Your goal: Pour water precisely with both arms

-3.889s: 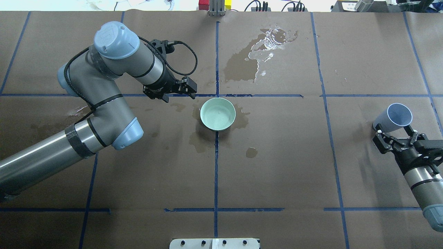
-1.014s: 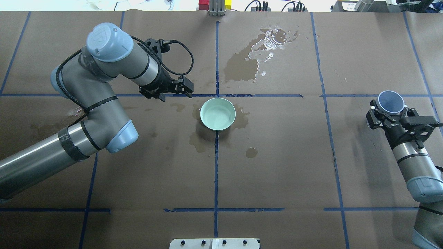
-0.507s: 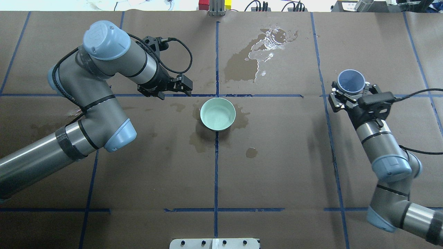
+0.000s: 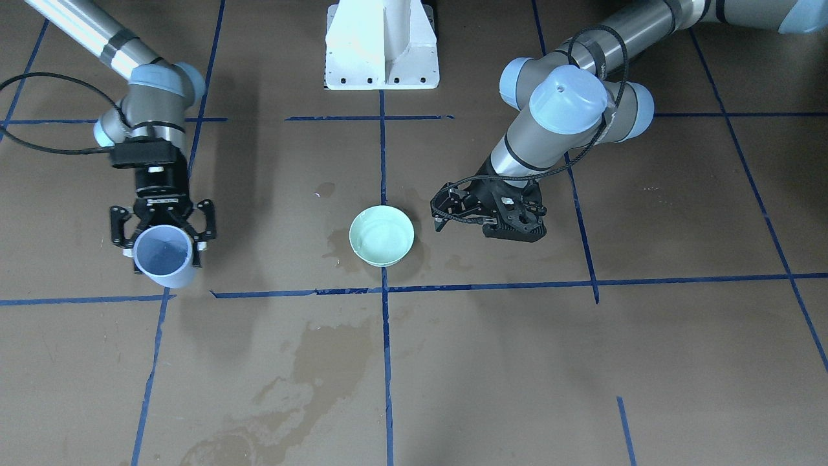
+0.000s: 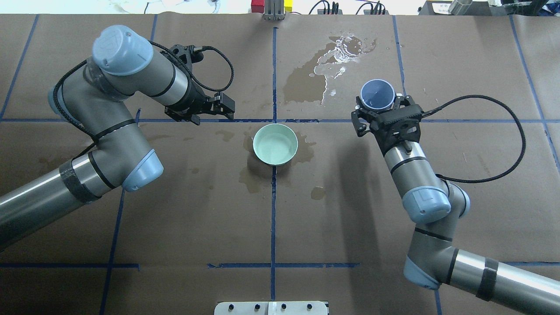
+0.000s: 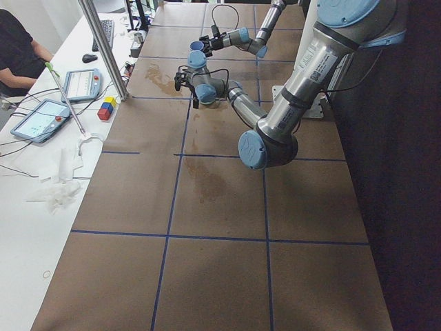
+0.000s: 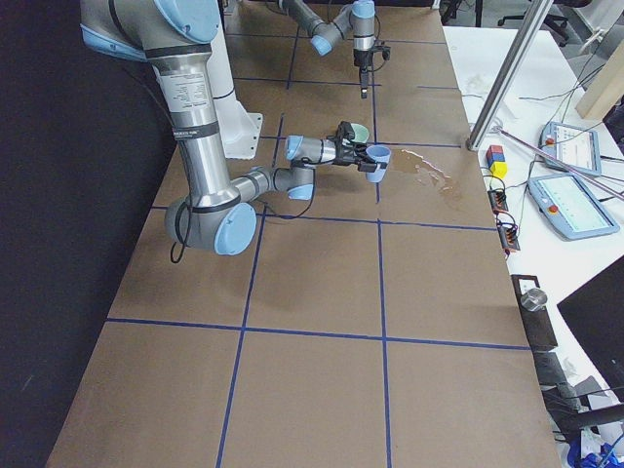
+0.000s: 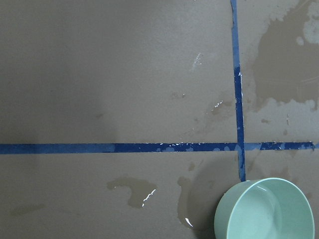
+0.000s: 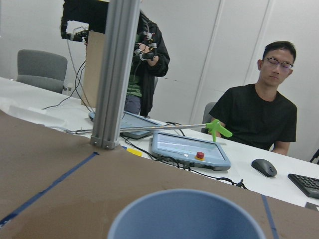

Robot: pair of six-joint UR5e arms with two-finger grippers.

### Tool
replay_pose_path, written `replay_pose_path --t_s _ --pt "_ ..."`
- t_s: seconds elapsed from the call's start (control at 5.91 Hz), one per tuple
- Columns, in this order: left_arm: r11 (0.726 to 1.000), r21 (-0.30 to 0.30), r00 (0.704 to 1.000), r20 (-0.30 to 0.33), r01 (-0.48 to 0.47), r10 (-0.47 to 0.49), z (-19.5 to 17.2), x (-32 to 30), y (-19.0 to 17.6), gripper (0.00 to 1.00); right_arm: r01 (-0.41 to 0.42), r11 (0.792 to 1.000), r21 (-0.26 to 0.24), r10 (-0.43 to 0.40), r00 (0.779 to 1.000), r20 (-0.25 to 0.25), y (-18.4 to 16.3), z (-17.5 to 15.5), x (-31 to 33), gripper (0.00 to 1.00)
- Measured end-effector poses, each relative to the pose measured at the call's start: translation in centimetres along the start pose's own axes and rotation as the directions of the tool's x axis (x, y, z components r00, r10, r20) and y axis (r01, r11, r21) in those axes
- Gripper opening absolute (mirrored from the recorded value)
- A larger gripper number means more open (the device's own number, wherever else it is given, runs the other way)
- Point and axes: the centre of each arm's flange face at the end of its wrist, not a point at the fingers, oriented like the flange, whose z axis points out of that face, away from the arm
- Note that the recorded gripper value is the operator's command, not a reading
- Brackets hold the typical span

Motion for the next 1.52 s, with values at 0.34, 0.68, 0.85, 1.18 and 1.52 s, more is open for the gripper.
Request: replay_pose_path --t_s 0.34,0.68,0.85,1.18,1.52 --pt "1.000 0.010 1.000 0.001 0.004 -0.004 -0.4 -0.6 -0.5 1.00 0.160 0.987 -0.017 -0.159 0.986 0.044 -1.4 -0.6 -5.4 0.12" --pt "1.000 0.013 1.000 0.000 0.005 -0.005 -0.5 -0.7 -0.6 1.00 0.338 0.941 -0.016 -0.337 0.940 0.059 -1.7 -0.8 -6.7 0.11" --pt "1.000 0.013 1.000 0.001 0.005 -0.005 -0.5 -0.7 -0.6 1.00 0.428 0.904 -0.012 -0.426 0.903 0.059 -2.0 -0.7 -7.2 0.11" --pt "1.000 0.013 1.000 0.001 0.005 -0.005 -0.5 -0.8 -0.6 1.00 0.536 0.844 -0.011 -0.534 0.843 0.065 -3.3 -0.4 -9.1 0.13" --pt "1.000 0.013 1.000 0.001 0.004 -0.004 -0.5 -0.8 -0.6 1.00 0.640 0.768 -0.040 -0.636 0.768 0.077 -3.6 -0.1 -10.8 0.13"
